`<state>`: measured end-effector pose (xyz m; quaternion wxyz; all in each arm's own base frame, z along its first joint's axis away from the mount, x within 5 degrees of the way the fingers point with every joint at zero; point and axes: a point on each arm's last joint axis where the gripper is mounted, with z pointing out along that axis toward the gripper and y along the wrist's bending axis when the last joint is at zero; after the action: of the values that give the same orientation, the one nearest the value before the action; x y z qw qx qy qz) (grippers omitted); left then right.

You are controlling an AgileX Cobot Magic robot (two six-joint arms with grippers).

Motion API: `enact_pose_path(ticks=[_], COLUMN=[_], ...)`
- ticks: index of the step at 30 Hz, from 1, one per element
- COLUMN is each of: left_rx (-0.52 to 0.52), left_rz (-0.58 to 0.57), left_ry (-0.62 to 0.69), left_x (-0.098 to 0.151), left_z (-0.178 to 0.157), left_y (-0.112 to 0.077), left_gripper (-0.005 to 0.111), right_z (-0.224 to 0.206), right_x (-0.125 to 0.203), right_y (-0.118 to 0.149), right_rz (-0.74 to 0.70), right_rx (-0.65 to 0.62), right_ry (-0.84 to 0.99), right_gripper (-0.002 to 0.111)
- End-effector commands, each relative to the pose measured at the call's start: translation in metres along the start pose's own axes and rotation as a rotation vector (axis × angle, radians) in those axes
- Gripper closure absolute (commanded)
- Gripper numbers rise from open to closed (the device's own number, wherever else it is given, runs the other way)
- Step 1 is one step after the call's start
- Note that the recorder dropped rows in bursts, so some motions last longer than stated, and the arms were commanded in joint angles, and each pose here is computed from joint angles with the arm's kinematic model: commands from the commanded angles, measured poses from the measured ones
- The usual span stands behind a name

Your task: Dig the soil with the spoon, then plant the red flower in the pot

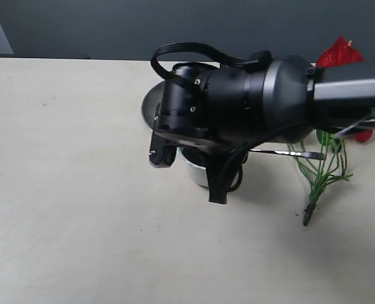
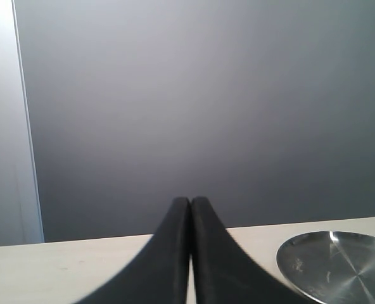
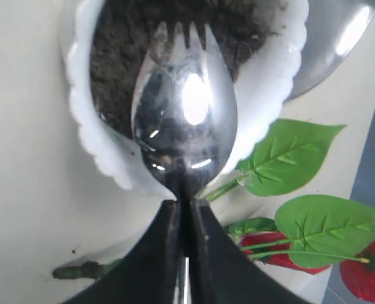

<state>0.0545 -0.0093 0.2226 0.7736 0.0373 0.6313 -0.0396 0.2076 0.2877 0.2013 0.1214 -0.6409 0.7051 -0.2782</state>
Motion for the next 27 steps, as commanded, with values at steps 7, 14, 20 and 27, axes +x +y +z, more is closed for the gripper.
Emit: enact_pose_path(ticks=[7,14,20,27], left_rx=[0.009,0.009,0.009,0.01], left_rz=[-0.006,-0.006,-0.006,-0.006], left_ry=[-0.009,-0.009,-0.009,-0.01], left_x=[-0.002,-0.002,-0.002,-0.002], left_z=[0.0,0.0,0.0,0.0], left_y=[-0.001,-0.001,-0.001,-0.001], left_gripper=[0.106,0.106,0.106,0.106], right_z=[-0.01,-0.047,-0.003,0.063], right_x=[0.009,0.025,0.03,0.008], right_y=[-0.019,-0.068,-0.128,-0.149], right_rz=[0.194,0.384,0.615,0.59], right_rx=[0.016,0.202,0.105,0.072], right_ry=[-0.083,-0.412,-0.551,-0.441], right_gripper=[0.109,0.109,0.109,0.109])
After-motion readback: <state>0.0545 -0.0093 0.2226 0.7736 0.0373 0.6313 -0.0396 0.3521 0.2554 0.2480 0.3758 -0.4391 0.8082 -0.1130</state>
